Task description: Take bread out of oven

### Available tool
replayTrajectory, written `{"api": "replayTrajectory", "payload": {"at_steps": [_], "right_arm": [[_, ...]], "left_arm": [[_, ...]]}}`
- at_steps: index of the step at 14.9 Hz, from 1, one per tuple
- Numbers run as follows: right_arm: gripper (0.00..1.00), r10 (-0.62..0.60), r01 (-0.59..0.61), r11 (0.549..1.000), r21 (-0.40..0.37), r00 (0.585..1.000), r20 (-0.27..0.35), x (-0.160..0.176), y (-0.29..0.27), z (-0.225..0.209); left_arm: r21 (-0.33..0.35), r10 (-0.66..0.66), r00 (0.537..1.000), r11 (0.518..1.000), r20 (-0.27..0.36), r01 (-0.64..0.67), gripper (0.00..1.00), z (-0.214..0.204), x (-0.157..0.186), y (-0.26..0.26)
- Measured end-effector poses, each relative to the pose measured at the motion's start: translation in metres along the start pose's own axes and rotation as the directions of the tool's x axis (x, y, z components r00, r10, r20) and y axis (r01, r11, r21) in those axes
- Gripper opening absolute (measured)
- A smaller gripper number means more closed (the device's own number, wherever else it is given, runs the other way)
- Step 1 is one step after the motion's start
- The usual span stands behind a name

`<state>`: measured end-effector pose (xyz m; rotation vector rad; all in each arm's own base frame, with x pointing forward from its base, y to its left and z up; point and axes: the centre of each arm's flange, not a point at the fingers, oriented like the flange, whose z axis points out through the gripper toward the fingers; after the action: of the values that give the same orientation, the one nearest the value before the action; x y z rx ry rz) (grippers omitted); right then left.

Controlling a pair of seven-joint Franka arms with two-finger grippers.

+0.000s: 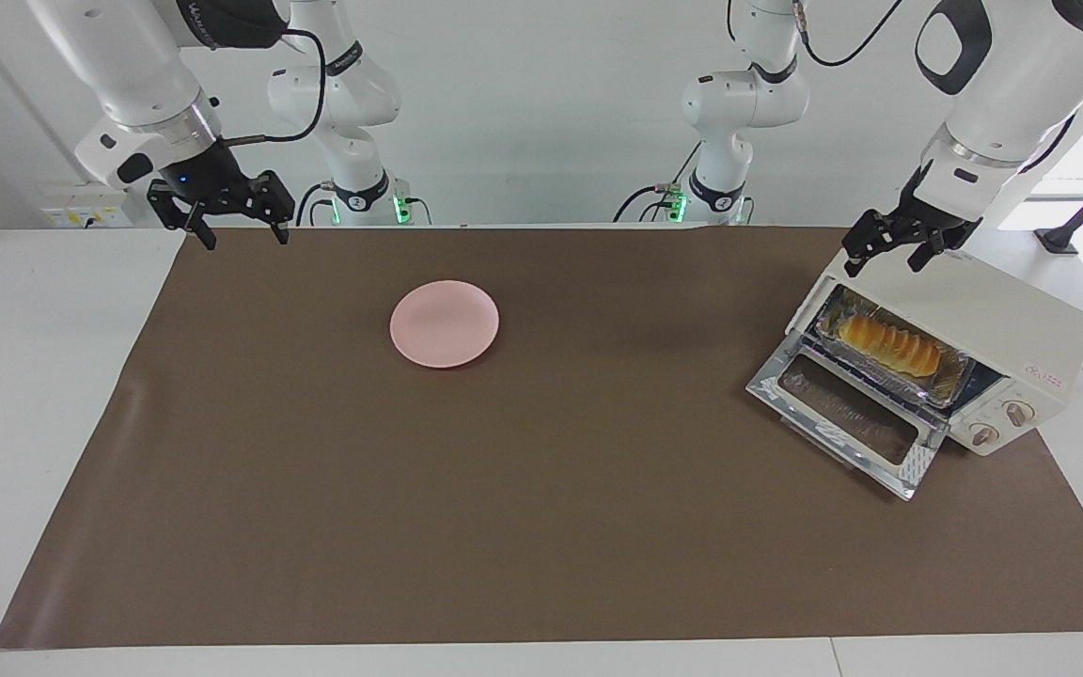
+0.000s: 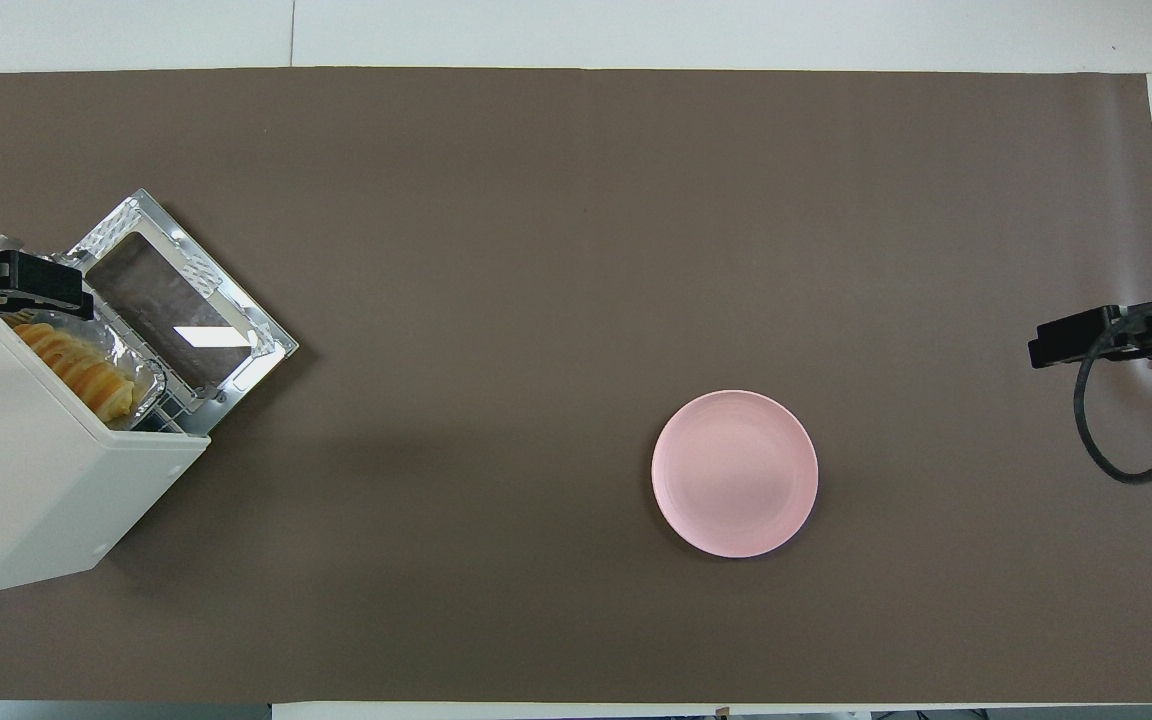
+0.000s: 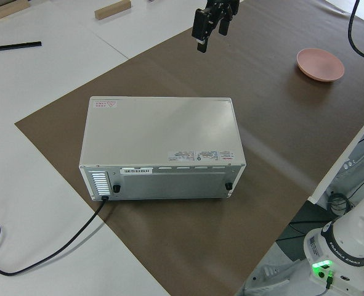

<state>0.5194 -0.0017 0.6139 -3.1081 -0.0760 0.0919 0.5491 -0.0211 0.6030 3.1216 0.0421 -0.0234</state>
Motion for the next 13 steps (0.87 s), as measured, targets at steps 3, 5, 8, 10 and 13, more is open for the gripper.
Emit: {"api": "replayTrajectory", "payload": {"at_steps": [3,5,8,10,13], "right_arm": [[1.00,-0.003,0.003,1.000,0.000,1.000,0.000,0.0001,-0.0018,0.0001],[1.00,-0.004,0.004,1.000,-0.001,1.000,0.000,0.0001,-0.0024,0.0001],[1.00,-0.004,0.004,1.000,-0.001,1.000,0.000,0.0001,-0.0019,0.0001],[1.00,-0.003,0.003,1.000,0.000,1.000,0.000,0.0001,-0.0015,0.0000],[1.00,-0.003,0.003,1.000,0.000,1.000,0.000,0.0001,-0.0015,0.0000]], "left_arm": [[0.000,0.007,1.000,1.000,-0.002,-0.007,1.00,-0.0001,0.0000,0.0035],[0.000,0.014,1.000,1.000,-0.002,-0.014,1.00,0.0000,-0.0003,0.0074],[0.000,0.013,1.000,1.000,-0.003,-0.013,1.00,-0.0001,-0.0002,0.0069],[0.000,0.009,1.000,1.000,-0.002,-0.009,1.00,-0.0001,-0.0001,0.0049],[0.000,-0.063,0.998,0.998,-0.002,0.063,1.00,0.0002,0.0003,0.0022]]}}
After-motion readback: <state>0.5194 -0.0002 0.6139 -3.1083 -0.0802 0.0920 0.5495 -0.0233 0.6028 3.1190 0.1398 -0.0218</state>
